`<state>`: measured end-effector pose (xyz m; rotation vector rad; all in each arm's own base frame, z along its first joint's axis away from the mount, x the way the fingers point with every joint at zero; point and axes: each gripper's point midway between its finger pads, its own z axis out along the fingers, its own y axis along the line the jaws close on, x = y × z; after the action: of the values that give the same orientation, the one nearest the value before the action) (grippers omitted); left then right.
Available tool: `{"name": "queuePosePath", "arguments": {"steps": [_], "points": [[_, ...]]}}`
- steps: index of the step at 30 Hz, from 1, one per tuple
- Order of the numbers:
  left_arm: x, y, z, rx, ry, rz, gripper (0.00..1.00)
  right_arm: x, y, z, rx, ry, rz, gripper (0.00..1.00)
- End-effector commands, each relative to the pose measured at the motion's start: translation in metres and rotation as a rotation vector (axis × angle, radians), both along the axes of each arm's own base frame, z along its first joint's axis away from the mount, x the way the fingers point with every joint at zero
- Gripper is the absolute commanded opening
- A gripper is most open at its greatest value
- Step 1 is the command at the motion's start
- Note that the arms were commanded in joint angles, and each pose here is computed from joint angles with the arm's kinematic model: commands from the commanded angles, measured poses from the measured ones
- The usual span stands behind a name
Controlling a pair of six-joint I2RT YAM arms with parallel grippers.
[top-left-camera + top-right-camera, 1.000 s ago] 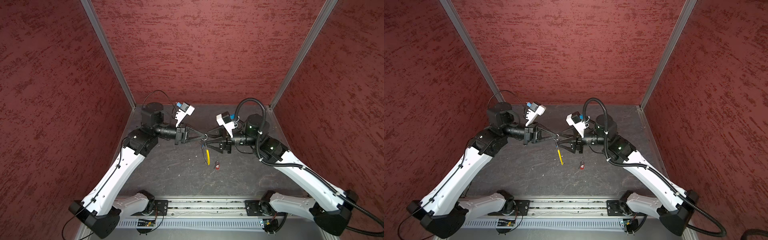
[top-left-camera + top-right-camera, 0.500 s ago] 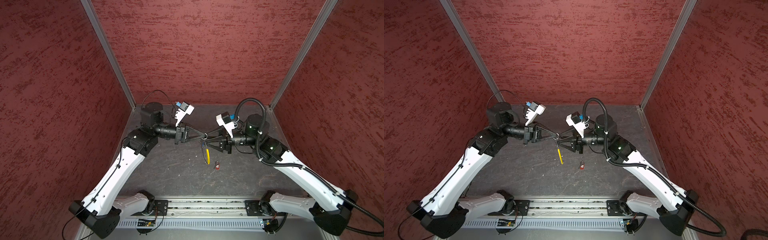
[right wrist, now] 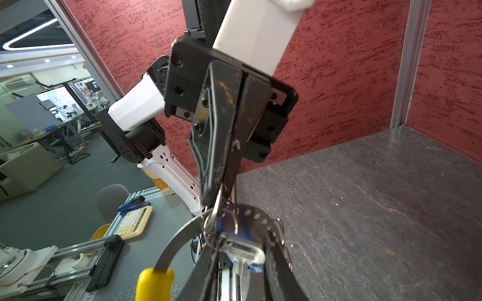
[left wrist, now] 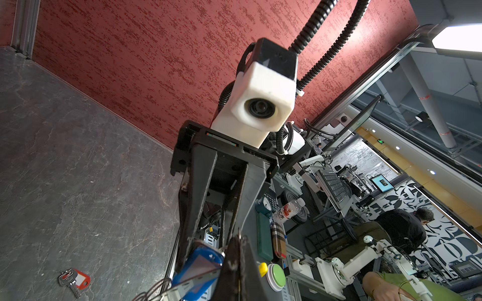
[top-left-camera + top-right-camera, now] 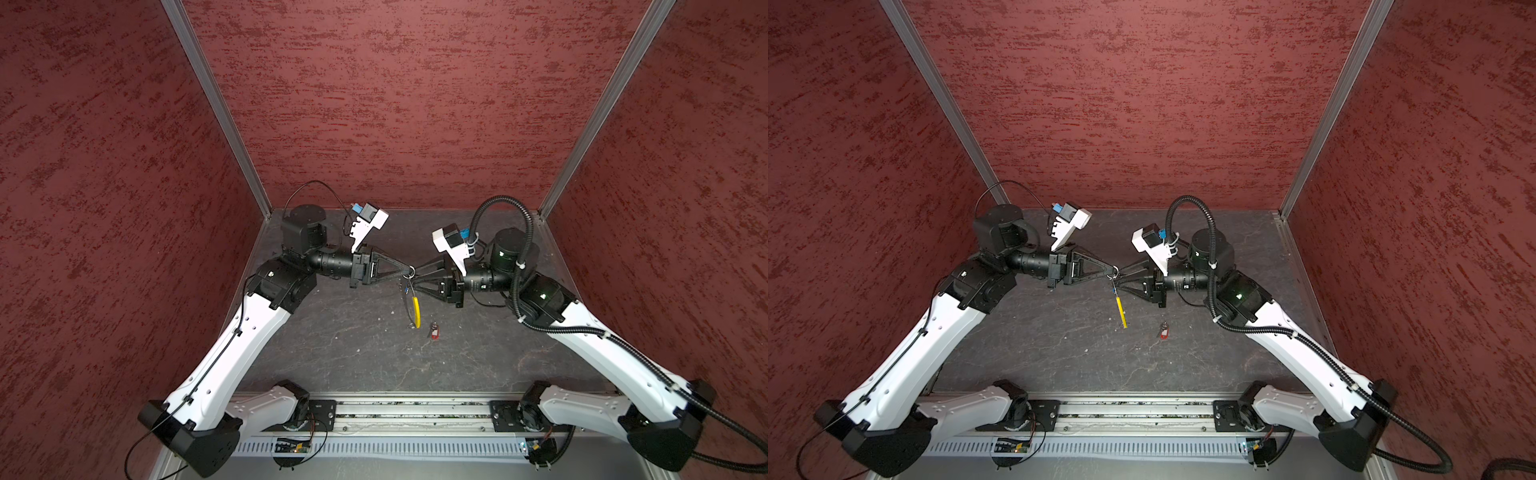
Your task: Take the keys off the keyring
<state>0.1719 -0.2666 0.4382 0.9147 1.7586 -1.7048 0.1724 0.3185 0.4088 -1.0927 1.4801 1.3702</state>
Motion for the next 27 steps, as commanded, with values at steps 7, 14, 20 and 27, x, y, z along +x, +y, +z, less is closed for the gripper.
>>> {"name": "queuePosePath", "arguments": {"steps": [7, 14, 20, 27], "points": [[0.0, 0.005, 0.007, -0.021, -0.027, 0.021, 0.0, -0.009, -0.001, 0.02, 0.049, -0.047, 0.036, 0.16], [0.003, 0.007, 0.011, -0.049, -0.042, 0.05, 0.0, -0.012, 0.004, 0.018, 0.045, -0.041, 0.055, 0.15], [0.003, 0.011, 0.018, -0.113, -0.088, 0.08, 0.0, -0.014, 0.014, 0.018, 0.053, -0.043, 0.073, 0.14], [0.004, 0.011, 0.021, -0.183, -0.116, 0.09, 0.0, -0.013, 0.025, 0.019, 0.066, -0.051, 0.076, 0.13]]}}
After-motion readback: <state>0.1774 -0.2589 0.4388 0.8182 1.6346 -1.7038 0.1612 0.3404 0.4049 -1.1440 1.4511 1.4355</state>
